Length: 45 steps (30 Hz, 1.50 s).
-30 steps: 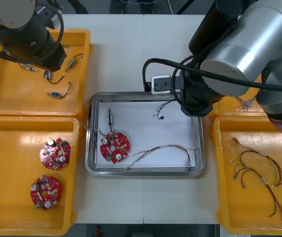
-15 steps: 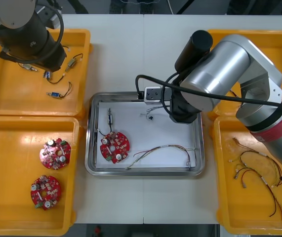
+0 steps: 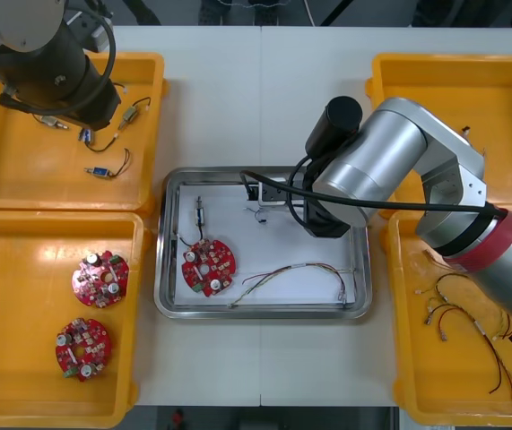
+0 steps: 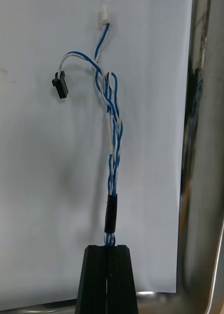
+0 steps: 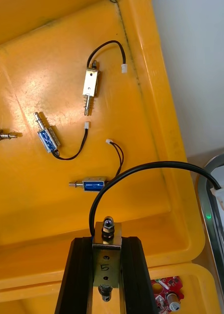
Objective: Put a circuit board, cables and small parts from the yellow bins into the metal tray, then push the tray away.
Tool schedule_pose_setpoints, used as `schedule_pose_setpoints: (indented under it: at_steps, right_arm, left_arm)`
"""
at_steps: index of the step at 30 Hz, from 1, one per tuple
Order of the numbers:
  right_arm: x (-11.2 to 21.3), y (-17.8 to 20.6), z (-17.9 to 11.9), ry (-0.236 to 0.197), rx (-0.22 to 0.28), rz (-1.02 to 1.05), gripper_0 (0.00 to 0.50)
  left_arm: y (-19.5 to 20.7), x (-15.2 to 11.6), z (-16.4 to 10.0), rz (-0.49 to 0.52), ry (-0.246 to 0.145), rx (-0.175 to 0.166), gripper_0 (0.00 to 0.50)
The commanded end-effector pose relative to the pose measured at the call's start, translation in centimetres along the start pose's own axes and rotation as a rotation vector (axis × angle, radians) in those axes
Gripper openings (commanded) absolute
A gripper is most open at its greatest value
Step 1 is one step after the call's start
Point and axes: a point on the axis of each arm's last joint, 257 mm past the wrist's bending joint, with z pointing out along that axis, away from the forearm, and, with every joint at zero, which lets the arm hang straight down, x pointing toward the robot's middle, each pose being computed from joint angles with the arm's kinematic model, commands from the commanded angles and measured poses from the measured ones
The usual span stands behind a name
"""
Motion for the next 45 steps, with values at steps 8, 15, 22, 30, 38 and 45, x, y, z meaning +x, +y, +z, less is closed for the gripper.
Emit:
schedule_pose_setpoints:
  at_steps: [8,15,22,30,38,45]
  right_arm:
    - [-0.7,0.2,-0.1,-0.013,0.009,0.031,0.500]
    - [-1.3,-0.3,-1.2,-0.022,0.042,0.004,0.500]
    - [-1.1,-0.3,-3.5,-0.001,0.039,0.011,0.500]
    - [0.2,0.0,-7.2,0.046,-0.004,0.065,0.500]
    - [0.5,-2.8,-11.3,-0.025,0.073,0.140,0.500]
    - [1.7,-5.9,-14.1,-0.098,0.122,0.249,0.500]
  left_arm:
    - [-0.1,-0.6,-0.9,-0.060,-0.035,0.009,0.000]
    - [-0.1,-0.6,-0.9,-0.061,-0.034,0.010,0.000]
    - [-0.1,-0.6,-0.9,-0.060,-0.034,0.012,0.000]
    - [-0.2,-0.6,-0.9,-0.061,-0.034,0.013,0.001]
    - [-1.0,-0.6,-1.0,-0.067,-0.035,0.031,0.000]
    - [-4.1,-0.7,-0.9,-0.113,-0.040,0.056,0.002]
